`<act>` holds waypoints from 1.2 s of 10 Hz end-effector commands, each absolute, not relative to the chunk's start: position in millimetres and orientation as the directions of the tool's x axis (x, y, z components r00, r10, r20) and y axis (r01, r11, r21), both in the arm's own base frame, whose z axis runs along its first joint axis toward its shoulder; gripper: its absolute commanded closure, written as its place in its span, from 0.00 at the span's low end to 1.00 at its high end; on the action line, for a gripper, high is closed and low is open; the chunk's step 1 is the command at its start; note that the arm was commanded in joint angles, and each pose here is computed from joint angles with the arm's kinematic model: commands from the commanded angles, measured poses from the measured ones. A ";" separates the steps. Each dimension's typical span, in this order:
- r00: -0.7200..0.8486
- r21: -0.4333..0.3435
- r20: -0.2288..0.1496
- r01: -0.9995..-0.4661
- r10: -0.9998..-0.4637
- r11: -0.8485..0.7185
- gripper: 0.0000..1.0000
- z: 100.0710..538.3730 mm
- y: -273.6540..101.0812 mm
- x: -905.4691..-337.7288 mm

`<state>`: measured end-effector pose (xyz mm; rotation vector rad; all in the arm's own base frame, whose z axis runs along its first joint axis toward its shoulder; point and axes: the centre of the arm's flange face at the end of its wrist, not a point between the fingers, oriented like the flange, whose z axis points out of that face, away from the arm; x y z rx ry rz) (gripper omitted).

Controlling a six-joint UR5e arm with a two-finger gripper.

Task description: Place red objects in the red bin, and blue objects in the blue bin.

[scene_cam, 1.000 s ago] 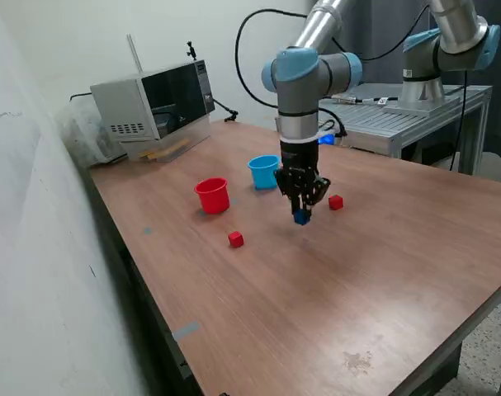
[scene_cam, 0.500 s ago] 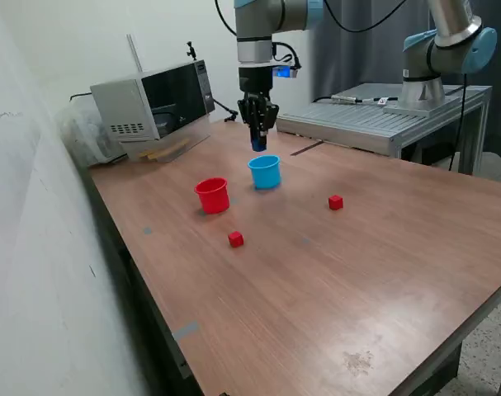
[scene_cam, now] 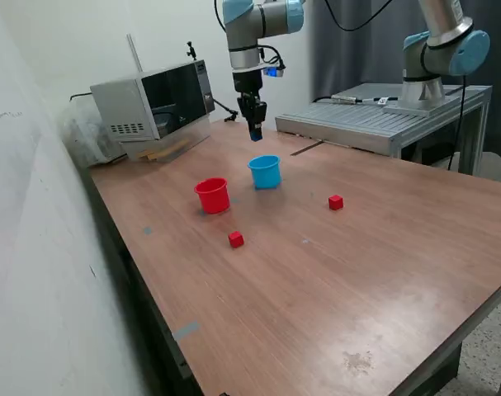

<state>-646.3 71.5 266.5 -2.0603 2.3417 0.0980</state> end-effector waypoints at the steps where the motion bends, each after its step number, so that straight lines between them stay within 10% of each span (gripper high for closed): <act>1: -0.117 0.009 -0.053 -0.993 -0.992 0.117 1.00 260.3 65.1 -633.1; 12: -0.093 0.029 -0.052 -0.995 -0.994 0.092 1.00 254.3 49.6 -629.7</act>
